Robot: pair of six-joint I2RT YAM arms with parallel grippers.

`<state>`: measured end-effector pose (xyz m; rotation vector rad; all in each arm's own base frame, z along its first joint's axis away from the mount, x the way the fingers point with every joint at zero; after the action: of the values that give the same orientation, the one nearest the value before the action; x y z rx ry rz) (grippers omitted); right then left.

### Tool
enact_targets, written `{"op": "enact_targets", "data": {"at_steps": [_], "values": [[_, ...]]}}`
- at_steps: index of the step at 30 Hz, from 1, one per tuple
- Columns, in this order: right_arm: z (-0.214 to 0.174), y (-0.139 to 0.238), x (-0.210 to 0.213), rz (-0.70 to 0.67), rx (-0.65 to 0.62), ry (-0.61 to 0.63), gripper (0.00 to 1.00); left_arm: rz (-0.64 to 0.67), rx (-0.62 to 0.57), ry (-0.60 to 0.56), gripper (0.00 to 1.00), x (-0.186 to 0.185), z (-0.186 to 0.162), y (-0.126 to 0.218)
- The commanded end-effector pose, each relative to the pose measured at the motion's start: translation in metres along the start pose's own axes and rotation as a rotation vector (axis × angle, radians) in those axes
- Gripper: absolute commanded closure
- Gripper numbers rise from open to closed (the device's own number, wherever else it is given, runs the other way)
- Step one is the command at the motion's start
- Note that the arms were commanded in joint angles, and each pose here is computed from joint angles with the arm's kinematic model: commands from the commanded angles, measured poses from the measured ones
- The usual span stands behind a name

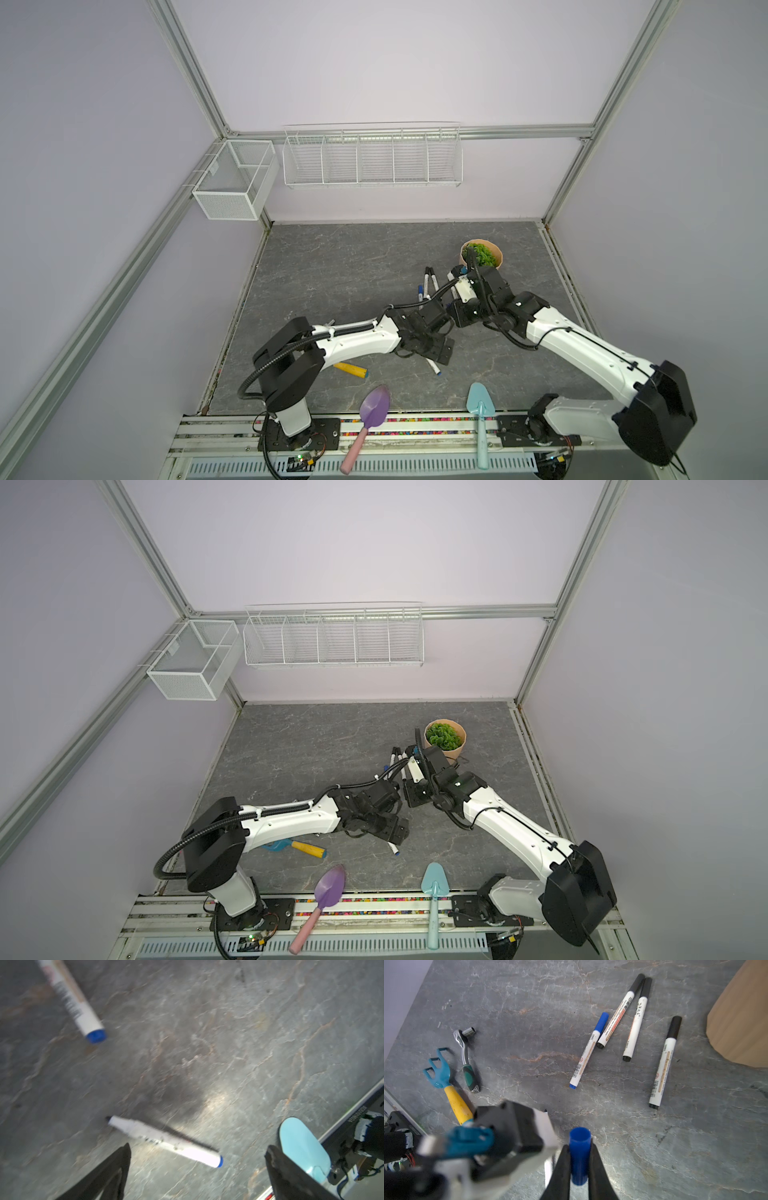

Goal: Insert the pens into the pen caps
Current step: 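Reach the left gripper down and grasp the blue-tipped white marker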

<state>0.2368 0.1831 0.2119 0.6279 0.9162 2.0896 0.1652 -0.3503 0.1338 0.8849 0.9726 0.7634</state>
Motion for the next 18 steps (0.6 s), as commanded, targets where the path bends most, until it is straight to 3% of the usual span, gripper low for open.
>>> {"op": "enact_targets", "data": {"at_steps": [1,13,18], "values": [[-0.007,0.005,-0.004,-0.004,0.01,-0.017,0.93,0.034,0.058,-0.054,0.0,-0.002,0.001,-0.002],[-0.017,0.026,-0.016,0.017,-0.03,-0.059,0.93,0.299,0.15,0.04,0.03,0.024,-0.016,-0.03],[-0.018,0.031,-0.016,0.029,-0.037,-0.057,0.93,0.402,0.17,0.082,0.17,0.04,-0.025,-0.031]]}}
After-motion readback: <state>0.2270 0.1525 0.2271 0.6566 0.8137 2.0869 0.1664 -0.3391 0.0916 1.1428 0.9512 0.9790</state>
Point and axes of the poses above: each gripper's point midway between its finger pads, its own y axis back along the fingers, its own x axis along the line the jaws close on, z = x × y, the point moved 7 cm from there along y, back along the fingers, and after that the axes turned 12 degrees about y, right-handed, at the moved point
